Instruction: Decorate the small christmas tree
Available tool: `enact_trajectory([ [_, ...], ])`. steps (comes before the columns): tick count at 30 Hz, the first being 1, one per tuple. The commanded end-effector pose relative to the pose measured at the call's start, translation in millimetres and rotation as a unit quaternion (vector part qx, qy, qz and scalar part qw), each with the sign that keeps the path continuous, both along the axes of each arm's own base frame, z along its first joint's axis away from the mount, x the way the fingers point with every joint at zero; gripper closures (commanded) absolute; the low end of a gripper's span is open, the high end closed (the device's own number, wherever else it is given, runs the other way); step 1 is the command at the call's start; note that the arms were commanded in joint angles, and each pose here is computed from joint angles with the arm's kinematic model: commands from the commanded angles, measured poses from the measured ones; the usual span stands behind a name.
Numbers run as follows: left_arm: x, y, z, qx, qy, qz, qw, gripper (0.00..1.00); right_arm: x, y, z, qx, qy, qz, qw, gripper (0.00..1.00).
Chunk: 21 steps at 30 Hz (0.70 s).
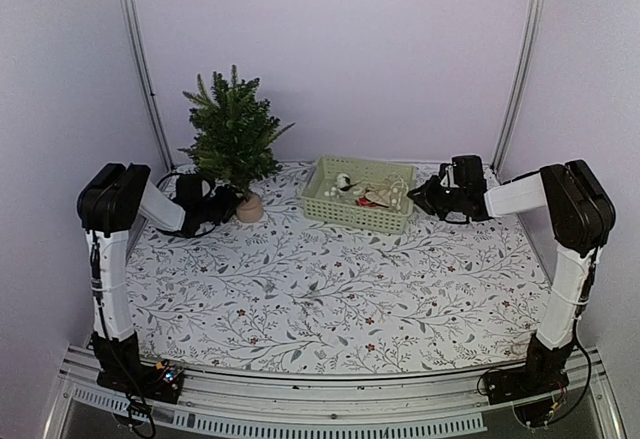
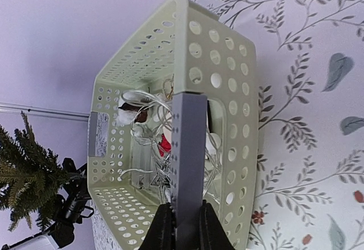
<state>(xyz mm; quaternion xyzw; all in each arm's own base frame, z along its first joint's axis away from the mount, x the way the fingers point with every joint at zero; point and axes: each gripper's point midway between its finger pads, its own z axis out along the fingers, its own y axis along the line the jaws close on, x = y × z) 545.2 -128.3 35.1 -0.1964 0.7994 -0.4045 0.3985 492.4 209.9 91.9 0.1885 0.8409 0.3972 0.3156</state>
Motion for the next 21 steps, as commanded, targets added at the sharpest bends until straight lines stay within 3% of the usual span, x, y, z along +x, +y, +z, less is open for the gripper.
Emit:
enact_trajectory([
  [1, -15.0, -53.3, -12.8, 0.013, 0.008, -0.055, 0.998, 0.44, -6.5, -48.3, 7.2, -0.034, -0.020, -0.008, 0.999, 1.00],
  [13, -63.5, -175.8, -19.1, -0.005, 0.014, -0.161, 0.987, 0.45, -29.7, -157.3, -6.5, -0.041, -0.002, -0.060, 0.997, 1.00],
  [21, -89.1, -218.8, -21.4, -0.022, 0.019, -0.192, 0.981, 0.46, -71.7, -220.9, -21.1, -0.041, 0.025, -0.128, 0.991, 1.00],
])
